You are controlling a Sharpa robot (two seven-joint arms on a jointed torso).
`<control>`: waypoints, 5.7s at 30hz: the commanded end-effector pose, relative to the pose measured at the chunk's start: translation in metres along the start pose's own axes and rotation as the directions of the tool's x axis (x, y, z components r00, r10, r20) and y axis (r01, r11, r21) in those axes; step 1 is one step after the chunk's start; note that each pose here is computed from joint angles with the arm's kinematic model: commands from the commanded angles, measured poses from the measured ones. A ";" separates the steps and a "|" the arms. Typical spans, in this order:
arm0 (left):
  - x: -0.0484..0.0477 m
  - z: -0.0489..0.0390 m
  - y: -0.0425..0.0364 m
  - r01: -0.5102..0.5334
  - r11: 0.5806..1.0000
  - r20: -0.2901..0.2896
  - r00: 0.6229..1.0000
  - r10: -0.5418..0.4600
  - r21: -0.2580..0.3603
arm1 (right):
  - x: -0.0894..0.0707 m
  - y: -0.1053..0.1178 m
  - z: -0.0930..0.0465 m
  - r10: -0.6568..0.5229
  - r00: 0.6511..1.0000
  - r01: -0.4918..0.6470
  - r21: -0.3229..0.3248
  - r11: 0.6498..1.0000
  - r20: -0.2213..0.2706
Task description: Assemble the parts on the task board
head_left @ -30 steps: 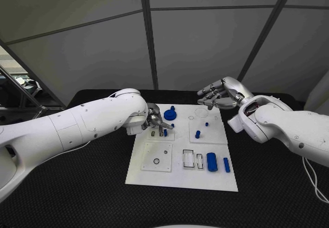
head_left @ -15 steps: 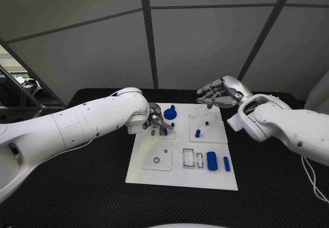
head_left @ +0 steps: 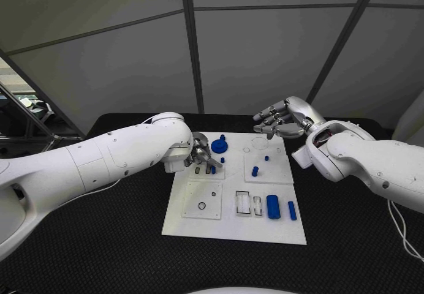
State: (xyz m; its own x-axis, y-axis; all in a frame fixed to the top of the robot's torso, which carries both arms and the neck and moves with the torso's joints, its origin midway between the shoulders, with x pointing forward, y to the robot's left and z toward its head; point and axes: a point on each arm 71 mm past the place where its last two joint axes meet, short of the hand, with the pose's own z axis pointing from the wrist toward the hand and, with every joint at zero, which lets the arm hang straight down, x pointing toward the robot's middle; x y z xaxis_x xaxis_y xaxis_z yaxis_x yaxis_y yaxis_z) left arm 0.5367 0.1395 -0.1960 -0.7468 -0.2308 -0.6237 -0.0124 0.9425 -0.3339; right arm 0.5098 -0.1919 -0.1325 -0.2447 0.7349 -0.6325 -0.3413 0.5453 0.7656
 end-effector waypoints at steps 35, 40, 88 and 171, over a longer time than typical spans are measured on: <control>0.0000 -0.0245 0.0167 0.061 0.996 0.127 0.989 -0.069 0.063 | -0.004 -0.002 0.001 0.007 1.000 -0.007 -0.009 1.000 0.012; 0.0037 -0.0270 0.0209 0.062 0.996 0.162 0.984 -0.072 0.063 | -0.005 -0.003 0.001 0.007 1.000 -0.007 -0.008 1.000 0.012; 0.0170 -0.0169 0.0159 -0.002 1.000 0.148 0.989 -0.002 0.022 | -0.003 -0.003 0.003 0.011 1.000 -0.011 -0.008 1.000 0.001; 0.0139 0.0000 0.0143 -0.013 1.000 0.111 0.994 0.016 -0.026 | 0.001 -0.003 0.006 0.016 1.000 -0.016 -0.007 1.000 -0.011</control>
State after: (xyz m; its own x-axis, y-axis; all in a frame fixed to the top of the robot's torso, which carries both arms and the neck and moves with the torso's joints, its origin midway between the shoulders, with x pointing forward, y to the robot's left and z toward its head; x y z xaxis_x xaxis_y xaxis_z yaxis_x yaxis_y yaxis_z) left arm 0.5270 0.1486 -0.2077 -0.6667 -0.2400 -0.7056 -0.0154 0.9510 -0.3089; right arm 0.5163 -0.1913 -0.1361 -0.2549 0.7381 -0.6247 -0.3351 0.5386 0.7731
